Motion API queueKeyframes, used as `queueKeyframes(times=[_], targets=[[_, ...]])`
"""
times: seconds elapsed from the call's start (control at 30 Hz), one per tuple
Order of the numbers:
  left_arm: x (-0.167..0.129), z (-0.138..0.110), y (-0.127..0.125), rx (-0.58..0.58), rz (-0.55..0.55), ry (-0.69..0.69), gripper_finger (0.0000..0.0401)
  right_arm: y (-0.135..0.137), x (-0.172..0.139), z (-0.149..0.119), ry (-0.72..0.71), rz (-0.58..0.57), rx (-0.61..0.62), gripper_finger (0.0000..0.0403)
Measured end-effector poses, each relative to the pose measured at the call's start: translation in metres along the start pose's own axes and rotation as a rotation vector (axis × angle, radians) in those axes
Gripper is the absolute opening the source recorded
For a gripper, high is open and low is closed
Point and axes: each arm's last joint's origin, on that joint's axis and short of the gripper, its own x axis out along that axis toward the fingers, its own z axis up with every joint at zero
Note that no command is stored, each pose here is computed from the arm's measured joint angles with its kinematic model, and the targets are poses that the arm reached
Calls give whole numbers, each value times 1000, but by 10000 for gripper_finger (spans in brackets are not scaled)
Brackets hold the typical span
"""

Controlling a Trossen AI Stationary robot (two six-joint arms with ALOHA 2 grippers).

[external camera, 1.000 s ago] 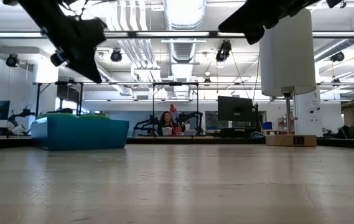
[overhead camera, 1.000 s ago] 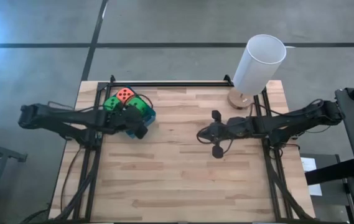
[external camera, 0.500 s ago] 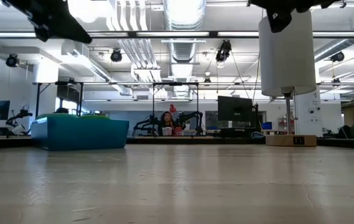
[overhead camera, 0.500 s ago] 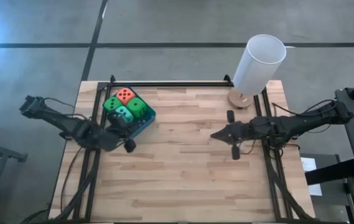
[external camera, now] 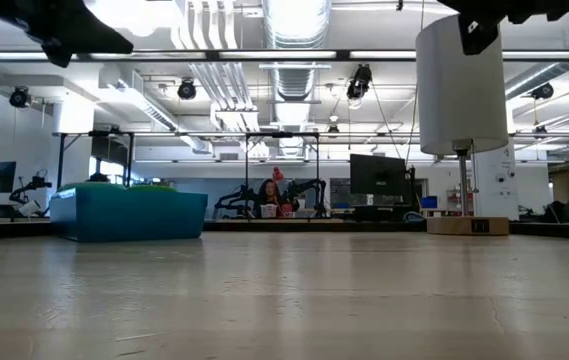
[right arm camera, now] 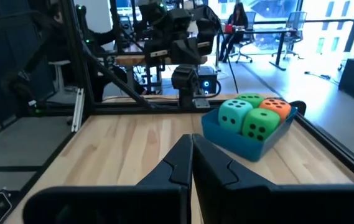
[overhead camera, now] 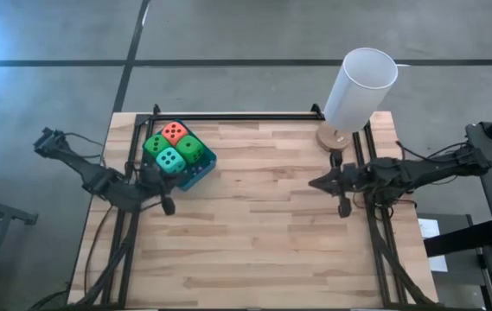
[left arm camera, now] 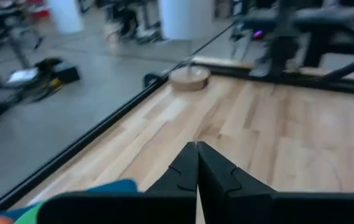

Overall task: Pick & Place Dice
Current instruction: Return to Home Position

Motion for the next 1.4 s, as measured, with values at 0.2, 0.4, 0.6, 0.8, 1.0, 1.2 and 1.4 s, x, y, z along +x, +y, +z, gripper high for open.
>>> queueKeyframes(times=[0.2, 0.4, 0.6, 0.8, 1.0, 1.2, 1.4], targets=[[-7, -9, 10, 12, -185, -151, 3, -2, -8, -3, -26, 1, -30, 8], [-17, -23, 31, -74, -241, -244, 3, -4, -17, -8, -59, 3, -26, 8], [-23, -36, 44, -98, -264, -313, 2, -6, -28, -14, -99, 6, -19, 8], [-28, -41, 52, -104, -279, -364, 2, -10, -42, -23, -163, 10, -3, 8], [-28, -42, 53, -50, -285, -368, 2, -13, -60, -24, -264, 15, 11, 8], [-28, -42, 53, -28, -281, -372, 2, -17, -76, -30, -311, 19, 25, 8], [-28, -42, 53, -27, -282, -371, 2, -16, -74, -31, -289, 15, 24, 8]])
